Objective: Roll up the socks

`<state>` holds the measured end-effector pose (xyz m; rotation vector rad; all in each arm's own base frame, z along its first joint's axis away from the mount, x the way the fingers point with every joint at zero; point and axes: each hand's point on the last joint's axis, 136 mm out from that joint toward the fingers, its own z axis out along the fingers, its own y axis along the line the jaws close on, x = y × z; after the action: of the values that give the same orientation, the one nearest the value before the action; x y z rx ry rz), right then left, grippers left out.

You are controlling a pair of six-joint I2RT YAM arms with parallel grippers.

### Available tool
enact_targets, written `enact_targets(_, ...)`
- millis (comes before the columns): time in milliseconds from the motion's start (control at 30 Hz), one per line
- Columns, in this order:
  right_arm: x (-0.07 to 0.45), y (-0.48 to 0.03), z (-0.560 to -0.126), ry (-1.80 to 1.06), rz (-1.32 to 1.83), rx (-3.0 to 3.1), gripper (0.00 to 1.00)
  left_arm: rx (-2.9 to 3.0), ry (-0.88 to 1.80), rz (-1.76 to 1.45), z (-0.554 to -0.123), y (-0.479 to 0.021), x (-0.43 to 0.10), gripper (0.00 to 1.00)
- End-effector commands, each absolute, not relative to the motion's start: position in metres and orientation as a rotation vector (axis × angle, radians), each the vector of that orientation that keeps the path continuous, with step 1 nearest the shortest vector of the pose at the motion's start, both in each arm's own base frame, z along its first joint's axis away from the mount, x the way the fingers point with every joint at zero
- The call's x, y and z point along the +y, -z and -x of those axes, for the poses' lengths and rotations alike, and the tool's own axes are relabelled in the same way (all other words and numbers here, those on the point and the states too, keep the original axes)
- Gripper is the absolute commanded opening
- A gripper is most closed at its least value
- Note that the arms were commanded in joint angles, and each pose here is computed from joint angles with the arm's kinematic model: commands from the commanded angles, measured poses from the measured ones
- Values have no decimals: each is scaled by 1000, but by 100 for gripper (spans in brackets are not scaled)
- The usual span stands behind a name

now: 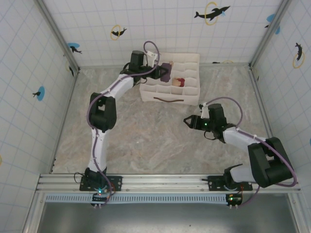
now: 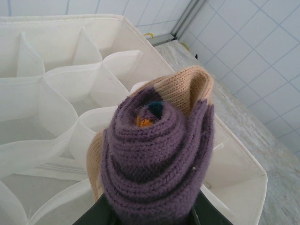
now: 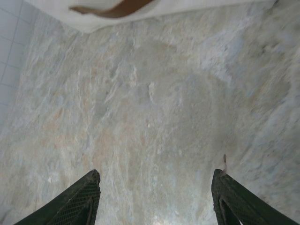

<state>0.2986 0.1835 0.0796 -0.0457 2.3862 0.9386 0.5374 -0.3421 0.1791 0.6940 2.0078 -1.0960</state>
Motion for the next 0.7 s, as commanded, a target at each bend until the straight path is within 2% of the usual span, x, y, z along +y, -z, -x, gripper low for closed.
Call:
enact_targets(0, 169, -90, -322, -911, -65, 2377, 64, 1971, 1135, -710, -547, -168, -345, 0)
enact_targets(333, 126, -123, -384, -791, -377, 2318, 56, 1942, 1111, -707, -558, -160, -339, 0)
enact_targets(667, 129, -118, -436, -749, -464, 2410, 51, 1904, 1102, -717, -559, -156, -339, 0)
